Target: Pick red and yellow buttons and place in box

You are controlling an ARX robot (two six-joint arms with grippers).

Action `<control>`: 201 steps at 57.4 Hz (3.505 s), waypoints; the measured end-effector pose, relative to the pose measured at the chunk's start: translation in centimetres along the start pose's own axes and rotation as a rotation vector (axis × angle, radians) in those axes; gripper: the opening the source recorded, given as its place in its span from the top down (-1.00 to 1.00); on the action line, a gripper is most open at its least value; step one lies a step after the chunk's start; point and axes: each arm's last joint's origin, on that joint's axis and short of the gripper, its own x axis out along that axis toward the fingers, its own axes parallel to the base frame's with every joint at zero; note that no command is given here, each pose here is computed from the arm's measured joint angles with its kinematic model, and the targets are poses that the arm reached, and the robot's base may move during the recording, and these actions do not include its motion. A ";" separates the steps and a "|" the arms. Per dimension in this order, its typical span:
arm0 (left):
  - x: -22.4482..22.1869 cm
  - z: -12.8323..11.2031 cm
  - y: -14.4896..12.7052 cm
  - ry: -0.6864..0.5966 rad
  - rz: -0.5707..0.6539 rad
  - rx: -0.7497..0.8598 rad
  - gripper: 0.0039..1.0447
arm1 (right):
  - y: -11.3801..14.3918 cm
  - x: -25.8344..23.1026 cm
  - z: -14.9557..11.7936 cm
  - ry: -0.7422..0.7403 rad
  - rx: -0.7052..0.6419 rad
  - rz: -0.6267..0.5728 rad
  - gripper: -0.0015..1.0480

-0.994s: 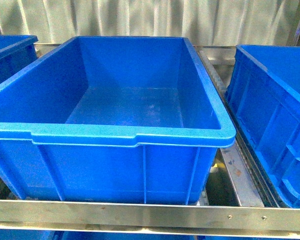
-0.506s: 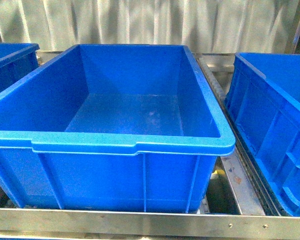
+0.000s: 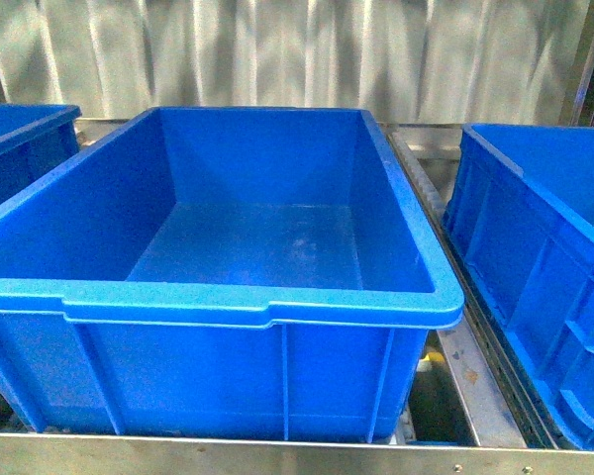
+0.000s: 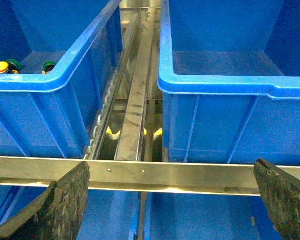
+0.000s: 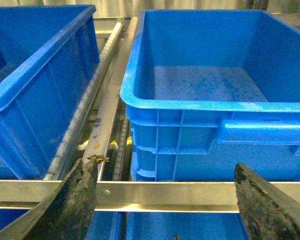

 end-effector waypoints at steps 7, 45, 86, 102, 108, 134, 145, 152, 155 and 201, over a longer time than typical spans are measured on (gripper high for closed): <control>0.0 0.0 0.0 0.000 0.000 0.000 -0.85 | 0.0 0.0 0.0 0.000 0.000 0.000 -0.89; 0.0 0.0 0.0 0.000 0.000 0.000 -0.85 | 0.0 0.0 0.0 0.000 0.000 0.000 -0.88; 0.0 0.0 0.0 0.000 -0.002 0.000 -0.85 | 0.0 0.0 0.0 0.001 0.000 -0.002 -0.88; 0.0 0.0 0.0 0.000 -0.001 0.000 -0.85 | 0.0 0.0 0.0 0.001 0.000 0.000 -0.88; 0.0 0.0 0.0 0.000 0.005 0.000 -0.85 | 0.0 0.0 0.0 0.003 0.000 0.009 -0.88; 0.0 0.0 0.0 0.000 0.001 0.000 -0.85 | 0.0 0.0 -0.1 0.003 0.000 0.002 -0.88; 1.0 4.7 -1.4 0.150 0.210 -0.176 -0.85 | 0.0 0.0 -0.1 0.003 0.000 0.001 -0.88; 3.3 13.0 -2.8 -0.072 0.169 -0.254 -0.85 | 0.0 0.0 -0.1 0.003 0.000 0.000 -0.88; 4.8 15.8 -3.5 -0.127 0.160 -0.252 -0.85 | 0.0 0.0 -0.1 0.003 0.000 0.000 -0.88; 27.9 13.1 3.0 0.403 0.310 0.057 -0.85 | 0.0 0.0 -0.1 0.003 0.000 0.000 -0.88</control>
